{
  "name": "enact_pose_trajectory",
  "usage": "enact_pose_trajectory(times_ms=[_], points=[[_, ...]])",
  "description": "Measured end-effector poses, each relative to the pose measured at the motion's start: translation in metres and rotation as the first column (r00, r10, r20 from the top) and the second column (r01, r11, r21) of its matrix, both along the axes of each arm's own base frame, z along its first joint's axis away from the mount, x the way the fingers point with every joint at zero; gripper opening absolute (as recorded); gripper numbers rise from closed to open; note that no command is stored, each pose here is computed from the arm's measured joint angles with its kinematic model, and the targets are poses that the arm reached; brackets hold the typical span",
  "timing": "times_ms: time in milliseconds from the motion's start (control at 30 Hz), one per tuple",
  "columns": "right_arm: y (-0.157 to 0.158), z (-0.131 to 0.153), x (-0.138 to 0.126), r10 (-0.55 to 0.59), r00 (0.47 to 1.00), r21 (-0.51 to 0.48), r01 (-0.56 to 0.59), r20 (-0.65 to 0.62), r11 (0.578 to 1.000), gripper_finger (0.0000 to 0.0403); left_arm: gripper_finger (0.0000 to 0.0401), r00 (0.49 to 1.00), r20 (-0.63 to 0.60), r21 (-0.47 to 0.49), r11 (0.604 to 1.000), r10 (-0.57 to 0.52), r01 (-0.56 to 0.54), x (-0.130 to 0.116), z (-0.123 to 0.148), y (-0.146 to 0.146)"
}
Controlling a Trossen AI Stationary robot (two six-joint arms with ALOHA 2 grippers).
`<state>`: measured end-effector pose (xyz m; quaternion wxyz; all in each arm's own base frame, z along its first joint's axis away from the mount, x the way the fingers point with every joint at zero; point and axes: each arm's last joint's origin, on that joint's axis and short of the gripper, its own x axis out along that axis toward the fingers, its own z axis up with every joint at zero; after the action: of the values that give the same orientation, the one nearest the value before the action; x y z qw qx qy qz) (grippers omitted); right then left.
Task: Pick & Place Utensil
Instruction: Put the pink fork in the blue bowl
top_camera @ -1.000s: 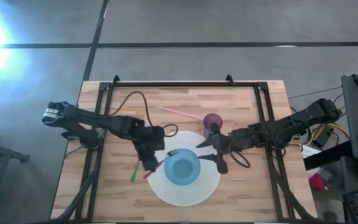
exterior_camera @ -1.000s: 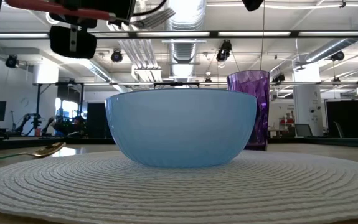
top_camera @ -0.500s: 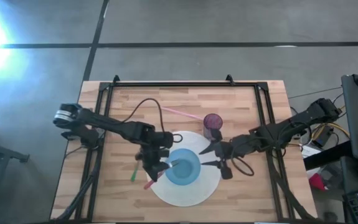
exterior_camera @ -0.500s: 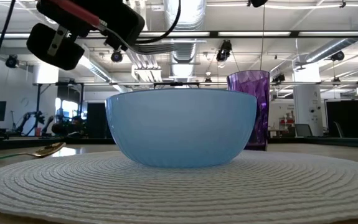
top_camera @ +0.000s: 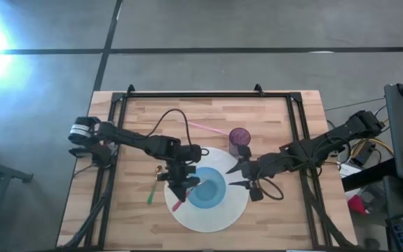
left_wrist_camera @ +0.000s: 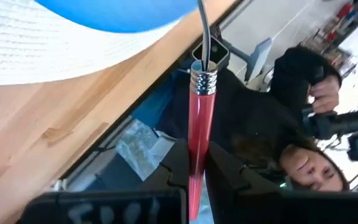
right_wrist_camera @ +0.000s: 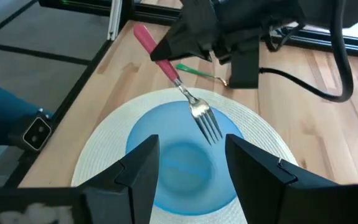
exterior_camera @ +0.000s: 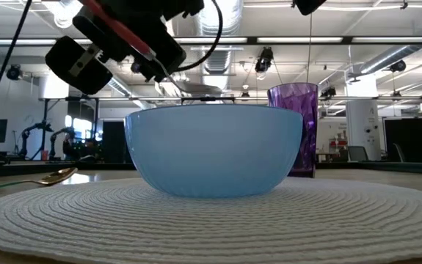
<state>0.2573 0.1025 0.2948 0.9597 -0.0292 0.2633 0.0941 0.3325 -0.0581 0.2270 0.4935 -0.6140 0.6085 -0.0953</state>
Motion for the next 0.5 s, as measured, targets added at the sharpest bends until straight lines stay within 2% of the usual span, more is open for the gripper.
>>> enact_pose_trajectory(times_ms=[267,500], points=[[-0.001,-0.003,-0.002,0.001,0.999,-0.017,-0.001,-0.034,1.0,0.0167,0.0029,0.984,-0.162,-0.05,0.996,0.069,-0.078,0.007,-0.014,0.005],[-0.001,-0.005,-0.003,0.001,0.998,-0.027,-0.003,-0.055,1.0,0.016,0.0026,0.986,-0.165,-0.112,0.993,0.026,-0.045,0.022,-0.037,0.003]])
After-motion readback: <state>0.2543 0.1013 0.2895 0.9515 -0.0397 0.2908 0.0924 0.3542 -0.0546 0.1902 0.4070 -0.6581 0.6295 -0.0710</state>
